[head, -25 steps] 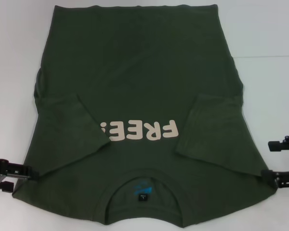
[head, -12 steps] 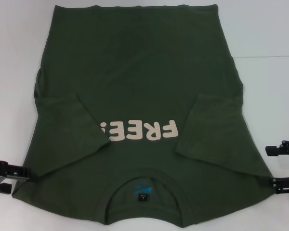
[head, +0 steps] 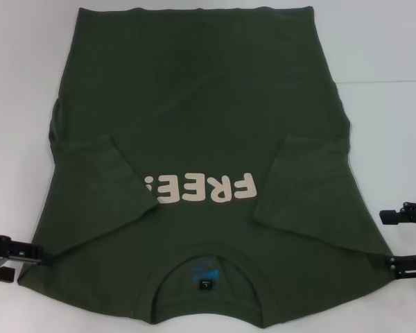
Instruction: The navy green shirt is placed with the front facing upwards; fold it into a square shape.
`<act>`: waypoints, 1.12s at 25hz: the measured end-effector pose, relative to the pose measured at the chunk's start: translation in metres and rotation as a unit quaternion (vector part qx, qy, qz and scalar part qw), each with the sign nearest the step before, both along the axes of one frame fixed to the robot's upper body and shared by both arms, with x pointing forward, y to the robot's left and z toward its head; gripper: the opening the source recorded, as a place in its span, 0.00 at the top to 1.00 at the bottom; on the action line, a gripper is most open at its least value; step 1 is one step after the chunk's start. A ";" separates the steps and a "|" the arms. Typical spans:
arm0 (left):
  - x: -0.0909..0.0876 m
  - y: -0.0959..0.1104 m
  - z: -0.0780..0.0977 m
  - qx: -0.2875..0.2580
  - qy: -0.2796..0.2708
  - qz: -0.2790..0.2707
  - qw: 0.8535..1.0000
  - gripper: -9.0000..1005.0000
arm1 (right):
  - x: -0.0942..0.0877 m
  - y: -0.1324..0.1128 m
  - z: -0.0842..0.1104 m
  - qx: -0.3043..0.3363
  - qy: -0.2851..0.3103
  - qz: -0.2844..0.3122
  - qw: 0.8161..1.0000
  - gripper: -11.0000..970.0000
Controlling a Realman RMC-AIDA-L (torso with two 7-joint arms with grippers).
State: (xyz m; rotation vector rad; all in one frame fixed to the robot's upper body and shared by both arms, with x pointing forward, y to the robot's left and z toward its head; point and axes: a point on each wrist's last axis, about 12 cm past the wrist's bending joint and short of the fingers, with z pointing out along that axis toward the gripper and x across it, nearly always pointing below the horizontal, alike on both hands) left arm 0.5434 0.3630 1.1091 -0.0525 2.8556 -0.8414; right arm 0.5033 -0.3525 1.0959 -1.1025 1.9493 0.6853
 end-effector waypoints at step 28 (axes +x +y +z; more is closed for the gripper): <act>0.004 -0.010 -0.006 0.006 -0.007 -0.015 1.000 0.07 | 0.002 0.000 0.001 0.000 -0.002 -0.006 1.000 0.09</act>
